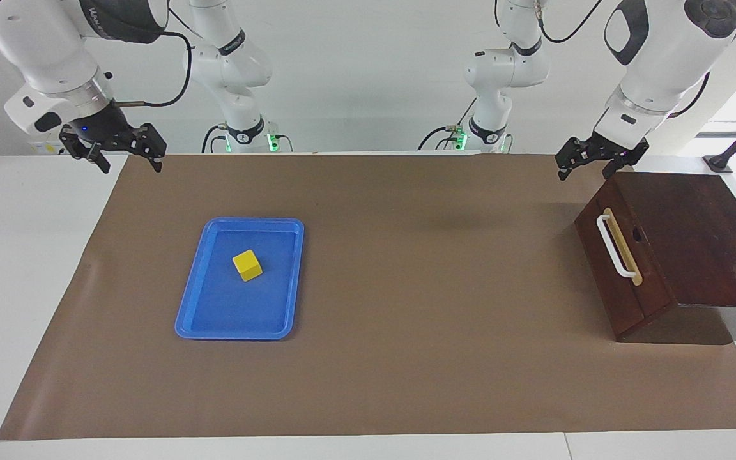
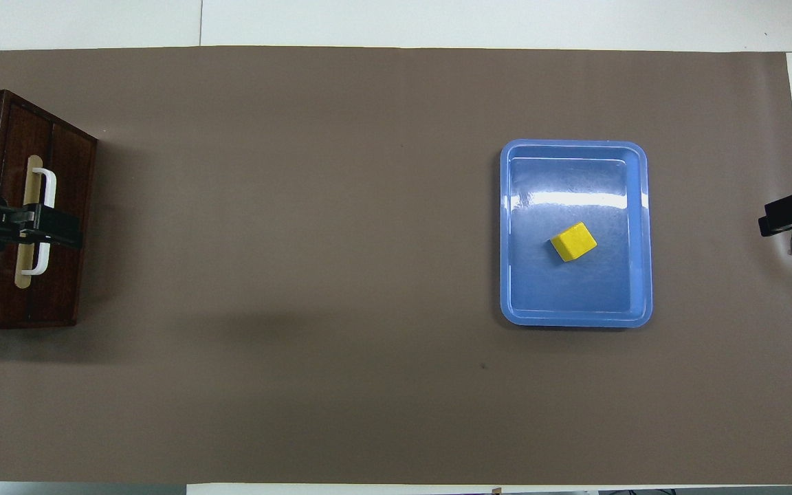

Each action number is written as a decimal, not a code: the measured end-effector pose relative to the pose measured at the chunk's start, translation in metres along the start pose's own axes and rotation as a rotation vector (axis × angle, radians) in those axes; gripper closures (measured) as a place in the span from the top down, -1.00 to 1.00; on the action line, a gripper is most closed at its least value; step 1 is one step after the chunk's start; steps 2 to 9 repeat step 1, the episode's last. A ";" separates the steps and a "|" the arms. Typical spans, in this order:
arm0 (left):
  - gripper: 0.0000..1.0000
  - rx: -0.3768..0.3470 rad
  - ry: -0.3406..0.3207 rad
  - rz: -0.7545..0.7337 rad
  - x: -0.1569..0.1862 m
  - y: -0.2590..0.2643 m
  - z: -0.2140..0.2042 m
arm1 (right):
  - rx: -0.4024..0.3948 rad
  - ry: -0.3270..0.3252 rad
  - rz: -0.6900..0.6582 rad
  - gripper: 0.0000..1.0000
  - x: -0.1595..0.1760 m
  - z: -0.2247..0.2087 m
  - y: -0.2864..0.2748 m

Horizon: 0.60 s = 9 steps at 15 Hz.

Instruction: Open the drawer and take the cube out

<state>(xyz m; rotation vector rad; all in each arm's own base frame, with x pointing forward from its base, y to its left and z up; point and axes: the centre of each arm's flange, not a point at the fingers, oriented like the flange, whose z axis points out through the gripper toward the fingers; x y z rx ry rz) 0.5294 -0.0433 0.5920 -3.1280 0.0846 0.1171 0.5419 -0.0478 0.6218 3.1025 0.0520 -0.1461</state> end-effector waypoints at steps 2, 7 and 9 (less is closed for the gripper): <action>1.00 0.000 0.000 0.000 0.000 0.000 0.000 | 0.000 0.000 0.000 1.00 0.000 0.000 0.000; 1.00 0.000 0.000 0.000 0.000 0.000 0.000 | 0.000 0.000 0.000 1.00 0.000 0.000 0.000; 1.00 0.000 0.000 0.000 0.000 0.000 0.000 | 0.000 0.000 0.000 1.00 0.000 0.000 0.000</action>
